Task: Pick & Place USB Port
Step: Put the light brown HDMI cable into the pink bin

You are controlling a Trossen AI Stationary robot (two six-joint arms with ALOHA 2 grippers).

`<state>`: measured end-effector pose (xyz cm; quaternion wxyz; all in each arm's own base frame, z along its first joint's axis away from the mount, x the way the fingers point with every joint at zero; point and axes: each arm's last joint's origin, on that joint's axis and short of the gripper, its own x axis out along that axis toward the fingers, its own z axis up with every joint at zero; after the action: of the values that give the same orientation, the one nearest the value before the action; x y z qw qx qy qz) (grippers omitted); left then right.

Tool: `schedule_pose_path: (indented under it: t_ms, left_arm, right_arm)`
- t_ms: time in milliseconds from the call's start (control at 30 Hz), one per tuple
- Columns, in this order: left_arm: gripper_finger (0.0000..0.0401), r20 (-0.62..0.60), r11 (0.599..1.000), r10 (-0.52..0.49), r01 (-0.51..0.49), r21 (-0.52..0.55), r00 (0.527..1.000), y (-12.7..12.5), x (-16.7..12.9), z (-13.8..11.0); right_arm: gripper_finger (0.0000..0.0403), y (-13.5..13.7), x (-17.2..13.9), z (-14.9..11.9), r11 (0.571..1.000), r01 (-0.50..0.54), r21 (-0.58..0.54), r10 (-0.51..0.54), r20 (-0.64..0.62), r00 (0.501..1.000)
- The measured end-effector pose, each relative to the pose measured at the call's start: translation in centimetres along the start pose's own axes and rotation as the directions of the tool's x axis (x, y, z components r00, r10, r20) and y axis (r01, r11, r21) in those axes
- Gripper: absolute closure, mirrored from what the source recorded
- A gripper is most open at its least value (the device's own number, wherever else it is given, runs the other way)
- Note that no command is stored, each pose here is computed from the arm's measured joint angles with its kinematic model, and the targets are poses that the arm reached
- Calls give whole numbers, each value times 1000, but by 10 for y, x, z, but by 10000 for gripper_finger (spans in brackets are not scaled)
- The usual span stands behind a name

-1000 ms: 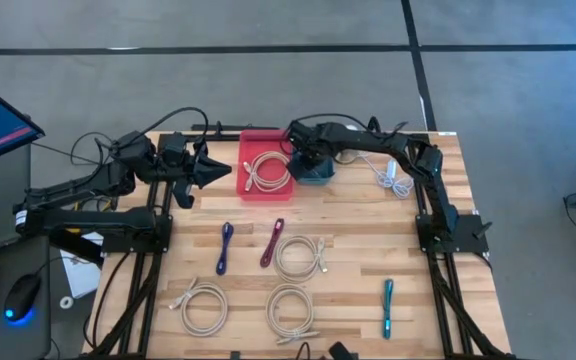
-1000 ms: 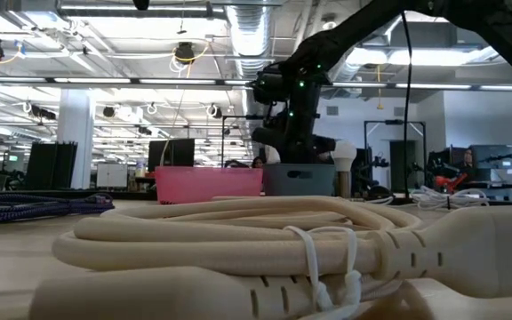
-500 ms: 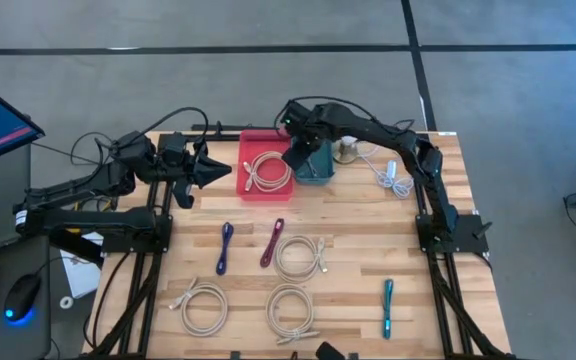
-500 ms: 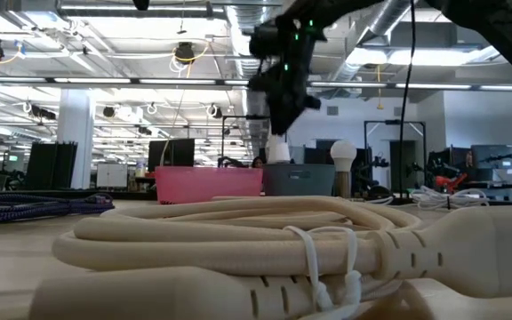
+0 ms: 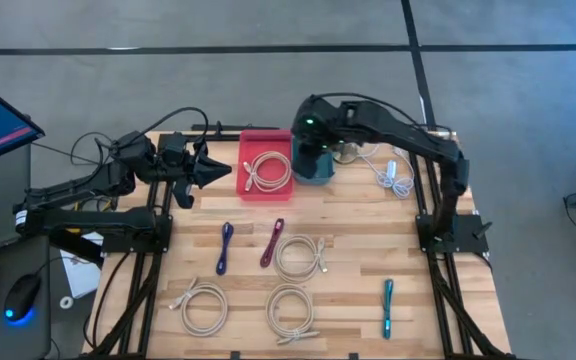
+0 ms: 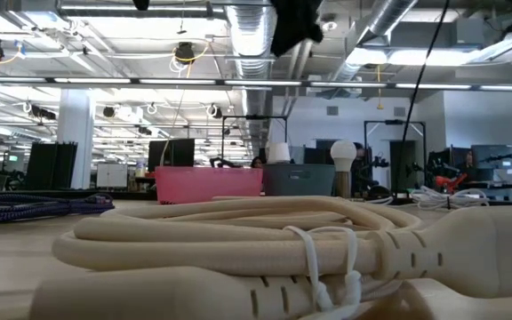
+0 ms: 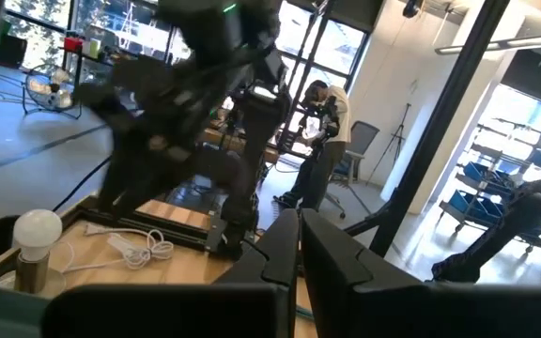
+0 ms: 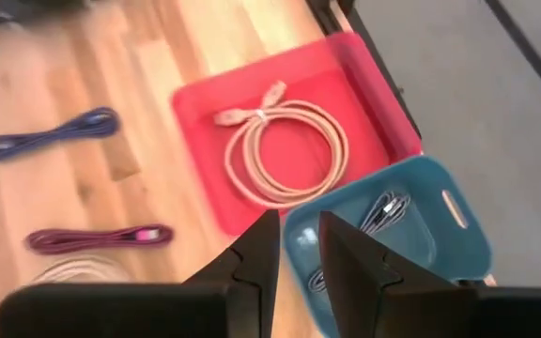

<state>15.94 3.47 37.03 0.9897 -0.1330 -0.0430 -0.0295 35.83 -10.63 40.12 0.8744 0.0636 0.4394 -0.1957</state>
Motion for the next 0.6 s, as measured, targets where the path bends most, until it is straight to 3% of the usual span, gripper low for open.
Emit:
schedule_pose_path:
  t_ms: [300, 600]
  left_arm:
    - [385, -1, 1000, 0, 0, 0, 1000, 0, 0, 0]
    - [385, -5, 1000, 1, -1, -2, 1000, 0, 0, -1]
  right_arm:
    - [333, 14, -70, -23, 999, -49, -24, 49, 24, 998]
    - [333, 39, -98, -52, 996, -87, -23, 83, -123, 989]
